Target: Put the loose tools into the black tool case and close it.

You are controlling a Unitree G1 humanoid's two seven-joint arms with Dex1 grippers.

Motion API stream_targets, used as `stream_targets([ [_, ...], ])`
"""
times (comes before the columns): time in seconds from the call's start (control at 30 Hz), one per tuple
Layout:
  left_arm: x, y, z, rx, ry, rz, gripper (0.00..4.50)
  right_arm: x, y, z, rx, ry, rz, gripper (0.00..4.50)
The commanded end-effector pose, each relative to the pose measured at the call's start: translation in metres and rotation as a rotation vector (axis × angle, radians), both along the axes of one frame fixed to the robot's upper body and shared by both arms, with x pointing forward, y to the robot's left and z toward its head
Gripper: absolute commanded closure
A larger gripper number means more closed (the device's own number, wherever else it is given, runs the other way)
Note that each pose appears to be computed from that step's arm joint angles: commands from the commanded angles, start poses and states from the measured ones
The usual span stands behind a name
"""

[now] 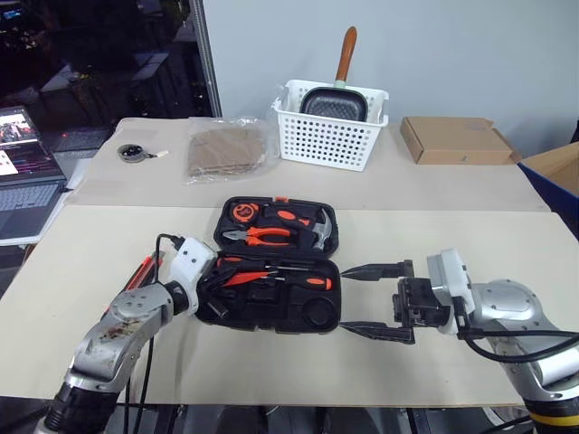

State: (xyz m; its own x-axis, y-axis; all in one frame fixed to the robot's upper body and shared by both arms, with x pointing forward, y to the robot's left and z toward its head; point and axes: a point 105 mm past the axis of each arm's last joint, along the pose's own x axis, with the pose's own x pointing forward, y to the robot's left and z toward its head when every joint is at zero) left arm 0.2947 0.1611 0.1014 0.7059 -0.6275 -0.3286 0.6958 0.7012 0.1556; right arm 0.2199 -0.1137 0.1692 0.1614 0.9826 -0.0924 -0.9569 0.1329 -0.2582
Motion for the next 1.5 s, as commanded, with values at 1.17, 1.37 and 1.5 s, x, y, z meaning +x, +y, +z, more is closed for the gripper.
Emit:
stream_targets([
  [1.17, -0.011, 0.073, 0.079, -0.273, -0.144, 0.322, 3.96, -0.005, 0.003, 0.012, 0.023, -0.063, 0.017, 0.46],
  [1.37, -0.037, 0.153, 0.065, -0.069, 0.07, 0.575, 2.0, -0.002, 0.007, 0.009, 0.033, -0.052, 0.052, 0.46],
  [1.5, -0.048, 0.177, 0.056, -0.017, 0.242, 0.636, 0.55, -0.001, 0.008, 0.009, 0.037, -0.052, 0.063, 0.46],
])
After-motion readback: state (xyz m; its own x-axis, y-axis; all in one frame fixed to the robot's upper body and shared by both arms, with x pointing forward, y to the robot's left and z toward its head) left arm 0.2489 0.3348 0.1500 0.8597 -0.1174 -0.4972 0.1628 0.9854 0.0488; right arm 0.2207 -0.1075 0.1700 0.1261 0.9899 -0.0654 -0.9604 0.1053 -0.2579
